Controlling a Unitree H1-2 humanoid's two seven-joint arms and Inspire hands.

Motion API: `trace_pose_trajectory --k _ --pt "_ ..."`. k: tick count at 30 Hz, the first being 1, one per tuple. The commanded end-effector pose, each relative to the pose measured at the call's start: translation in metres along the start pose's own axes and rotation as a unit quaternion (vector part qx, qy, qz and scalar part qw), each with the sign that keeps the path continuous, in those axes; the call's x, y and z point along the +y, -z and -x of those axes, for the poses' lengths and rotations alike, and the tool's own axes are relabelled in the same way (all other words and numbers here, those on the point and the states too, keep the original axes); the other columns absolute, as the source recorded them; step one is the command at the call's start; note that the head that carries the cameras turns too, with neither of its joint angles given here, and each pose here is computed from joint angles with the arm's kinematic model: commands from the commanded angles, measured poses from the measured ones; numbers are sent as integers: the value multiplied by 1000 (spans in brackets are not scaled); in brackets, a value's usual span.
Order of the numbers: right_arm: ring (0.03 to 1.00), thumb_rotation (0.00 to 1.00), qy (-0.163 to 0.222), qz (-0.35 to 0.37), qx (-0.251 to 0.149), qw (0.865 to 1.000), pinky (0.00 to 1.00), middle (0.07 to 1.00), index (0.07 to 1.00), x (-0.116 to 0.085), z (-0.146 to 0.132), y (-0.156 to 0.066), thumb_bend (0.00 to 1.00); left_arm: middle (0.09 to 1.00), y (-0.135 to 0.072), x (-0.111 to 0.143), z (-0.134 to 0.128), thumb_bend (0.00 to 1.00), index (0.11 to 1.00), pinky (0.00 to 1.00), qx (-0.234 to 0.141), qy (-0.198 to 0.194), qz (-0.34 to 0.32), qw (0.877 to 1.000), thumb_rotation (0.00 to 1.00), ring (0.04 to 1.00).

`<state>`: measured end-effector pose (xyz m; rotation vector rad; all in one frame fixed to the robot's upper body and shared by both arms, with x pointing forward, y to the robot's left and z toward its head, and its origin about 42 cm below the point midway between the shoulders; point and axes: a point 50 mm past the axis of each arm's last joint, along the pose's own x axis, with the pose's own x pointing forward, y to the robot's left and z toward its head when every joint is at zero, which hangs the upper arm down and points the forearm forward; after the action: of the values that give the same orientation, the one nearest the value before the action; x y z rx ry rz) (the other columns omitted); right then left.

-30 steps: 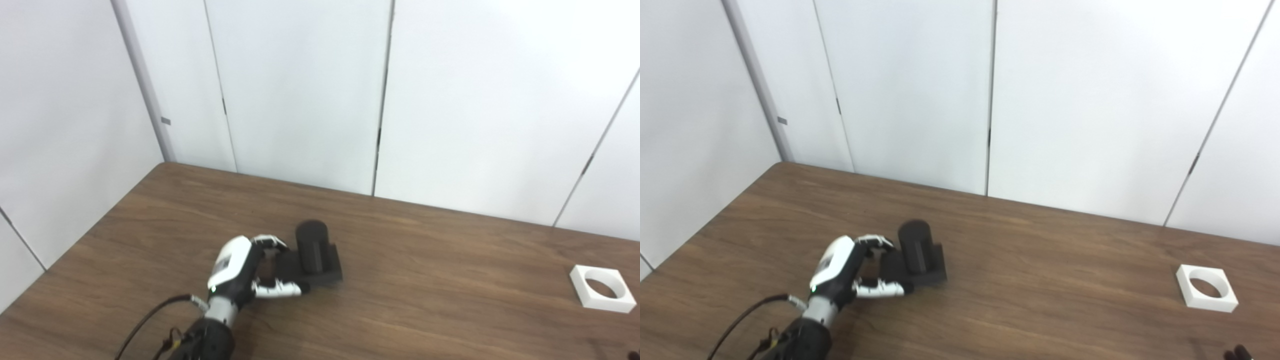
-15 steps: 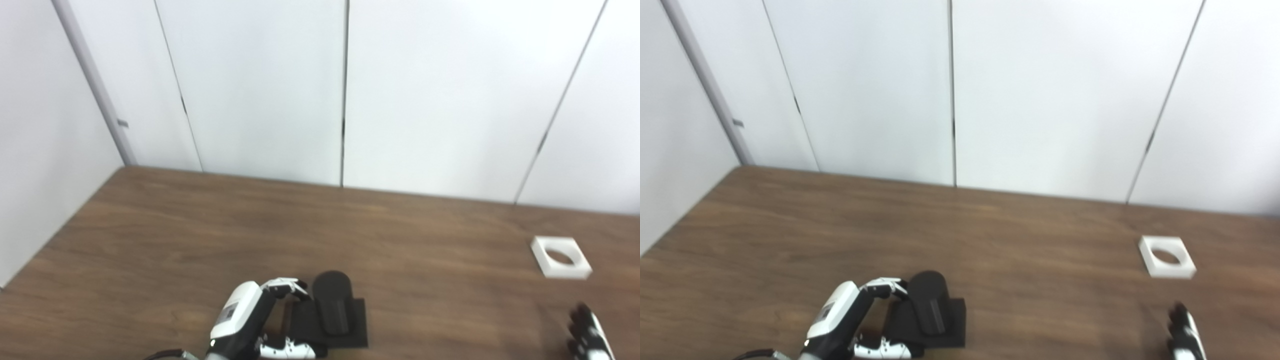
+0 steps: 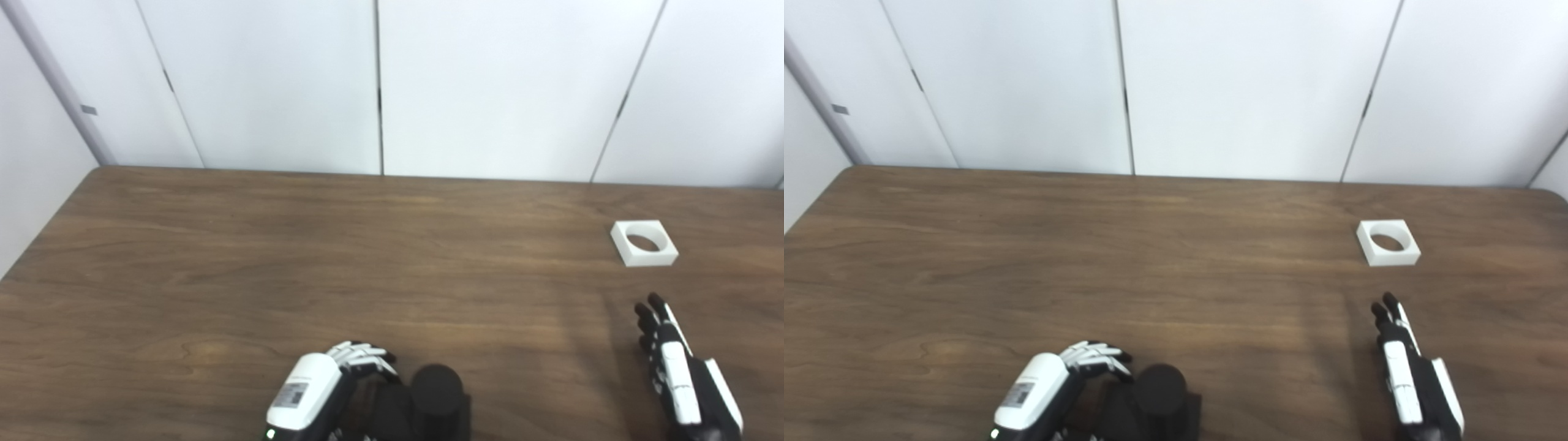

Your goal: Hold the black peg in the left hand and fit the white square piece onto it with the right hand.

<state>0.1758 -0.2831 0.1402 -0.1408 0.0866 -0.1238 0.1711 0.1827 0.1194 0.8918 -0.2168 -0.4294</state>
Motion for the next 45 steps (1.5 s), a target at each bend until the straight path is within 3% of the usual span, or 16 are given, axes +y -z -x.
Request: trace_pose_trajectory --k 1,7,14,25,28,31,32,34,35,40,45 --pt "979 1000 2 2 -28 1000 1000 960 983 4 -2 -15 517 772 -5 -3 1 519 484 925 -12 14 -4 1000 44 833" --pt "987 1000 2 -14 -20 1000 1000 959 980 6 -3 -19 577 776 -2 -7 1 520 484 949 -3 30 -12 999 45 842" --pt "983 1000 0 -7 -24 1000 1000 952 978 6 -3 -23 572 775 4 -6 2 520 485 937 7 56 -30 998 47 846" --pt "968 999 4 10 -33 999 1000 938 952 10 -10 -32 550 765 10 1 1 520 484 933 6 56 -32 998 45 841" --pt "963 854 12 49 -40 998 1000 926 927 6 -14 -40 531 764 12 2 -1 520 484 919 1 56 -36 998 45 837" --pt "949 641 13 116 -44 992 969 922 908 -5 -23 -50 578 761 14 2 -2 520 484 899 -4 55 -38 998 45 830" --pt "936 527 9 139 -47 989 930 921 902 -10 -27 -54 601 759 14 2 -2 520 484 895 -4 56 -40 998 45 828" --pt "912 406 0 186 -54 981 874 915 895 -20 -36 -61 642 759 15 3 -2 520 484 894 -3 57 -41 998 45 828" --pt "924 349 -4 204 -55 977 899 921 892 -23 -39 -64 679 758 15 3 -1 520 484 894 -3 58 -41 997 45 828" --pt "953 259 0 296 -71 952 959 930 864 -41 -62 -86 771 752 18 2 0 520 484 890 -5 60 -41 997 45 823" --pt "962 226 6 356 -71 932 921 948 868 -55 -88 -101 825 749 22 0 2 520 484 877 -5 62 -43 997 45 821"
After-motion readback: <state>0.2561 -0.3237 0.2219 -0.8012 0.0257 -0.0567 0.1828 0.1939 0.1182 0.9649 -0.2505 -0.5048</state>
